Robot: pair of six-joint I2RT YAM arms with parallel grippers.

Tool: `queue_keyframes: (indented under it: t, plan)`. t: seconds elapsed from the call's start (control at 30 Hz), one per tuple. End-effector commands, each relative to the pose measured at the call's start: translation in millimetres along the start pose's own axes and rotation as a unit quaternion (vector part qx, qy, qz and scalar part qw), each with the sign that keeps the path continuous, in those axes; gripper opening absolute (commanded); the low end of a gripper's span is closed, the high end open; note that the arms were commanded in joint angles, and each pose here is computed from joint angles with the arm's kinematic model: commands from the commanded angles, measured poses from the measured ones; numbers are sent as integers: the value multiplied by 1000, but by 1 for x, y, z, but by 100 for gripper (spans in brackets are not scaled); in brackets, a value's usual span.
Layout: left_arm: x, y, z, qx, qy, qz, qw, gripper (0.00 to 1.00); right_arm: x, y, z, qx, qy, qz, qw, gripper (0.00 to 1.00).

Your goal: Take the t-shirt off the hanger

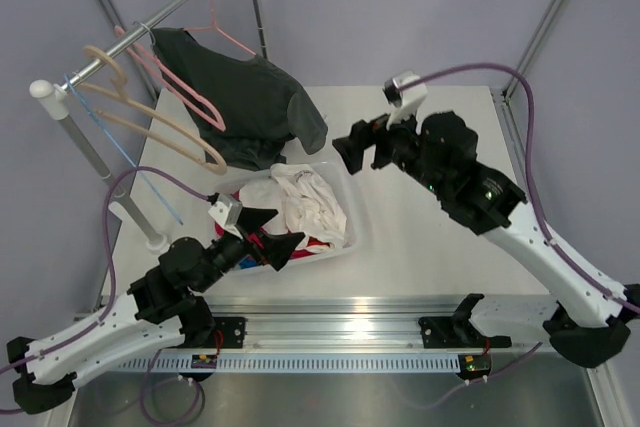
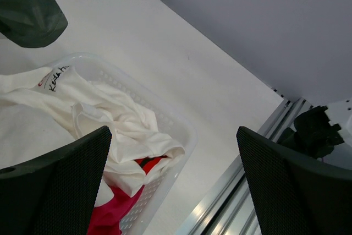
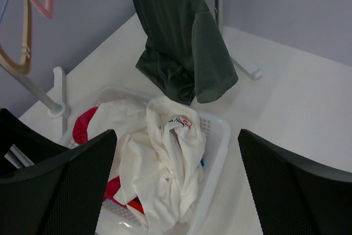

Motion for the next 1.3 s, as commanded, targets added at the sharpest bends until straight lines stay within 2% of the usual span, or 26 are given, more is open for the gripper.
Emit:
queue_keyframes:
  t: [0.0,0.07,0.1,0.17,0.2,0.27,0.3,0.47,0.5,0.57,0.77,0.93,1.27]
  plan:
    - [-24,15,49,-42,32,-55,997,99,13,-27,50,-5,35,90,995,99]
    - [-34,27,71,-57,45,-78,994,99,0,-56,47,19,28,95,995,100]
    - [-38,32,73,-50,46,-94,993,99,3,-61,60,6,39,112,993,99]
    - [-42,44,95,-68,55,-102,991,99,0,-85,58,14,53,113,992,100]
    - [-41,50,103,-77,58,-96,991,99,4,-87,73,-3,76,129,989,99]
    - [-41,62,121,-89,60,-88,990,99,2,-113,65,16,87,142,986,99]
    - [-40,67,127,-97,62,-84,990,99,4,-116,77,1,102,151,983,98]
    - [-43,93,149,-122,78,-102,984,99,-1,-164,68,5,131,155,979,92]
    - [-44,98,150,-122,80,-108,983,99,-1,-169,66,5,140,158,977,88]
    - [-44,107,153,-130,89,-113,981,99,-3,-187,55,18,145,164,976,86]
    - [-39,121,154,-151,112,-110,976,99,2,-227,56,-5,155,193,969,83]
    - [-38,120,144,-138,124,-111,977,99,1,-257,45,-8,153,196,969,82]
    - [-29,117,130,-123,115,-83,982,99,-7,-300,5,-2,155,201,967,66]
Point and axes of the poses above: each gripper's point midway between its finger pads, its own y axis back along the fingers, its own x axis along the line the jaws close on, z = x × y, the point moved 5 cm from there along y, back along the fingers, and after that the axes turned 3 degrees about -y, right-handed, at the moved point
